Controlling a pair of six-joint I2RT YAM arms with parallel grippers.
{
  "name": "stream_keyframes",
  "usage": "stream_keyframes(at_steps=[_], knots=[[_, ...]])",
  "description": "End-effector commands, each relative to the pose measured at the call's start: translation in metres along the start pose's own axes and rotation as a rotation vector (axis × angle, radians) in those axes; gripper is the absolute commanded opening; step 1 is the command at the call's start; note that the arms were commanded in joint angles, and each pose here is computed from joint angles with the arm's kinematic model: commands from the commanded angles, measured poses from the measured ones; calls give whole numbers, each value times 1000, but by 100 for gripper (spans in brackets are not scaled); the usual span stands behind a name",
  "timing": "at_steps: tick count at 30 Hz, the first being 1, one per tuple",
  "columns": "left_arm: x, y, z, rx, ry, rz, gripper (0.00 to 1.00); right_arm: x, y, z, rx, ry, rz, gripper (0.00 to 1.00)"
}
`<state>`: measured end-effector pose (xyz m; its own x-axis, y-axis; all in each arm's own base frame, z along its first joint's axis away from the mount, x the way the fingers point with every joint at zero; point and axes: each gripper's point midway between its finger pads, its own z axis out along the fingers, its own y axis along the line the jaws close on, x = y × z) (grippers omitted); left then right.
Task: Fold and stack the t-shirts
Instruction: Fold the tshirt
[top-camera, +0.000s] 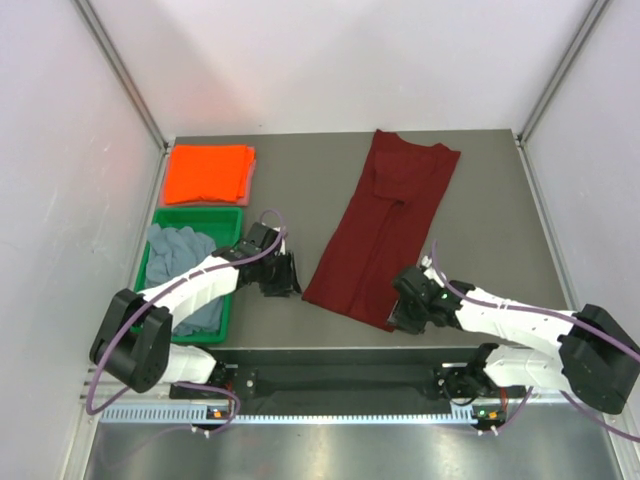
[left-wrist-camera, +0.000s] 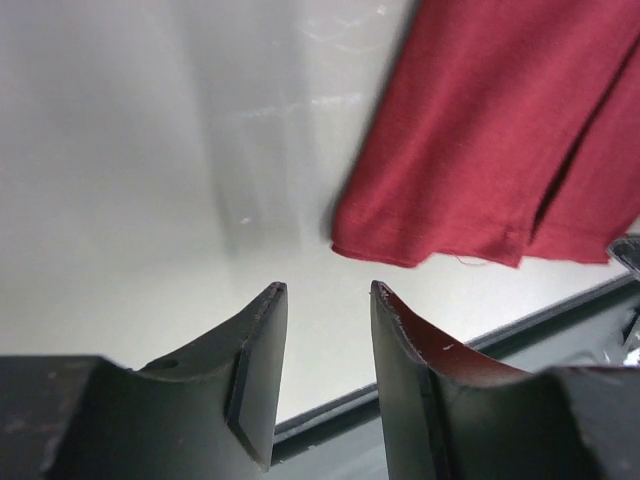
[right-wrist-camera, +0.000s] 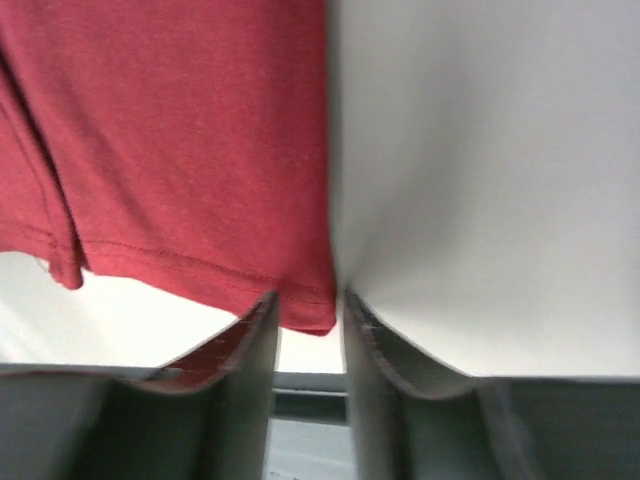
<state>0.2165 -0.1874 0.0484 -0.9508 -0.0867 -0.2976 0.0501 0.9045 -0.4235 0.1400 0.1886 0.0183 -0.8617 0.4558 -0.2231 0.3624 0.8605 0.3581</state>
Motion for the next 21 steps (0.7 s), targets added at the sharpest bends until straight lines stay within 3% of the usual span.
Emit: stream_keyframes(at_steps=[1, 4, 6, 12, 21], knots=[[-8, -22, -11, 87, -15, 26, 44, -3, -1, -3, 6, -35, 16, 29], [-2, -30, -12, 136, 18, 21, 44, -2, -1, -3, 3, -34, 6, 6], [-1, -31, -16, 142, 17, 27, 44, 0, -9, -3, 24, -28, 0, 0], [18, -44, -28, 239, 86, 54, 46, 5, -33, -13, 35, -22, -43, 0], [34, -46, -13, 284, 108, 28, 47, 9, -55, -28, 48, -17, -68, 0]])
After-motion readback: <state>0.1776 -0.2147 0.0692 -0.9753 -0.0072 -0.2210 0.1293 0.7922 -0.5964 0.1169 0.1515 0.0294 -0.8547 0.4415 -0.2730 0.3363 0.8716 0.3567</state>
